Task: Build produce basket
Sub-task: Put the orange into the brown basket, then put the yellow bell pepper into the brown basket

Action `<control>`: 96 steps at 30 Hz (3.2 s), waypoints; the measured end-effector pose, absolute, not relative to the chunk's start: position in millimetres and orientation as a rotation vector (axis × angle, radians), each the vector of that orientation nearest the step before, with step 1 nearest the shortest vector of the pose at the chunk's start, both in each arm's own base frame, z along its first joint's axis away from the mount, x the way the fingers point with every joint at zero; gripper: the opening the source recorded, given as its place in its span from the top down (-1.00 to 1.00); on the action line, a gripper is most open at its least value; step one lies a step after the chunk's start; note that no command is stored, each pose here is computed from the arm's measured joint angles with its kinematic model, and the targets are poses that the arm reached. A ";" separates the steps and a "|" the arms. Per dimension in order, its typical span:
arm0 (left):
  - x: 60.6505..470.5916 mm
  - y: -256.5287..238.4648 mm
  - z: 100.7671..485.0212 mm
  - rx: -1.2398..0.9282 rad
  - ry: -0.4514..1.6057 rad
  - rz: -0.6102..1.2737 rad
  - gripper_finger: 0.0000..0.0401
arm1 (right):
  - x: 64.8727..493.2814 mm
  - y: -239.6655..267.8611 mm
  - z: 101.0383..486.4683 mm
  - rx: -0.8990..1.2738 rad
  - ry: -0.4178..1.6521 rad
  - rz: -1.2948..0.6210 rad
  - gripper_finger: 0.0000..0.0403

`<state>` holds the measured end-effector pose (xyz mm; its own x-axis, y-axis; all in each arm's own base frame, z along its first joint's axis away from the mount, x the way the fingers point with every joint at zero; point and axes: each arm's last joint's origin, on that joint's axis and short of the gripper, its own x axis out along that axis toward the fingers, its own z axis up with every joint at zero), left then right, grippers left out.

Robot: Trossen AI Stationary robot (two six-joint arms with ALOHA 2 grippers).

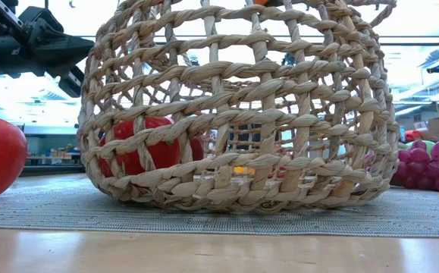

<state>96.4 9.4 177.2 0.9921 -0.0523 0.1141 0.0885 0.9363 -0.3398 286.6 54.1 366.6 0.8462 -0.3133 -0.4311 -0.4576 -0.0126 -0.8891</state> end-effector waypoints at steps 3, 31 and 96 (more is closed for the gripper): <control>96.4 9.4 177.2 -0.351 -0.104 -0.072 0.86 | 286.7 54.4 366.5 -1.608 0.609 0.136 -0.68; 96.4 9.4 177.2 -0.351 -0.104 -0.072 0.83 | 299.9 4.4 378.4 -0.235 0.316 0.356 -0.68; 96.4 9.4 177.0 -0.352 -0.103 -0.072 0.83 | 386.3 3.5 303.9 -0.098 0.985 0.076 -0.91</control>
<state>96.4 9.4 177.0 0.9922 -0.0525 0.1132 0.0883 0.9363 -0.3400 386.3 3.5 303.9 0.5507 0.0195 -0.8345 -0.1085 0.9929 -0.0485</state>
